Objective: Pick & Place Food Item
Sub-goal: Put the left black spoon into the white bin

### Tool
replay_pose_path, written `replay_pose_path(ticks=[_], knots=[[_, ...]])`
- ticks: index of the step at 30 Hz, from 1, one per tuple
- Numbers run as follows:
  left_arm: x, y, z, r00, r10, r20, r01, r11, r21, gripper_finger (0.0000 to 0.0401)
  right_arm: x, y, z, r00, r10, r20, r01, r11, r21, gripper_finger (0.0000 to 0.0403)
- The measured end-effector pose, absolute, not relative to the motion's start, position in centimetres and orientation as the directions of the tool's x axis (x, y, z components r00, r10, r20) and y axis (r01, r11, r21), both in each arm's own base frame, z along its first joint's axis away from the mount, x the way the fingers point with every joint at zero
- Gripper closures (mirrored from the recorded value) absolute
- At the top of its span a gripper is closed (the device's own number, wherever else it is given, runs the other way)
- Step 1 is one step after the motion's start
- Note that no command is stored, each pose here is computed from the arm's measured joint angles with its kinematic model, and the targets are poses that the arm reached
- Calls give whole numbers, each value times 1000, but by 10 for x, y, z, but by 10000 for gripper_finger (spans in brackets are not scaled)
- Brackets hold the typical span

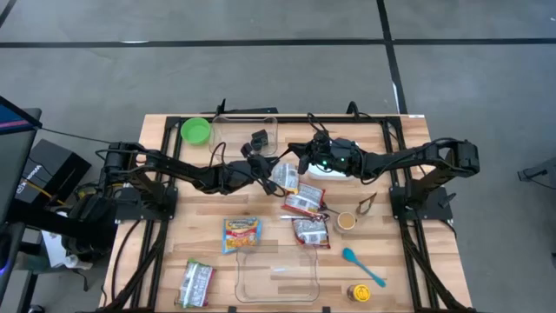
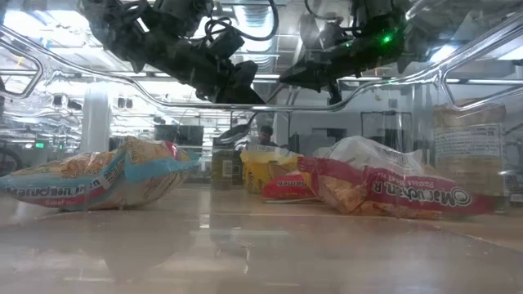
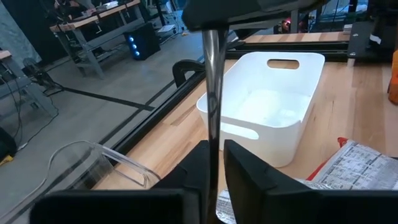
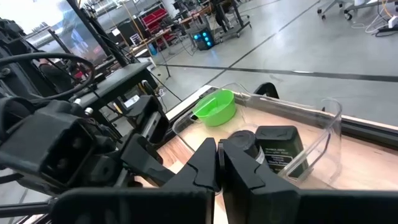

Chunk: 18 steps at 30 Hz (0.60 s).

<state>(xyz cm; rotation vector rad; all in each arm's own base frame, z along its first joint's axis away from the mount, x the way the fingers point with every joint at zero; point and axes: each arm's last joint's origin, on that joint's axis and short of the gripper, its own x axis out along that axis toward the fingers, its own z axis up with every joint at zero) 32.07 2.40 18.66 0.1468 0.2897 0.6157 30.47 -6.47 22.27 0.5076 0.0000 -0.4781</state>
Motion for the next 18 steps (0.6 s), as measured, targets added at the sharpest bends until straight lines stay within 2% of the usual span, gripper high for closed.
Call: replay_pose_path(ticks=[11, 18], knots=[[320, 23, 189, 798, 557, -229, -517, 829, 213, 259, 304, -65, 220, 888, -437, -142, 453, 780, 431, 401], [313, 23, 202, 799, 557, -228, -517, 829, 212, 234, 304, -65, 219, 885, -439, -158, 463, 788, 406, 402]])
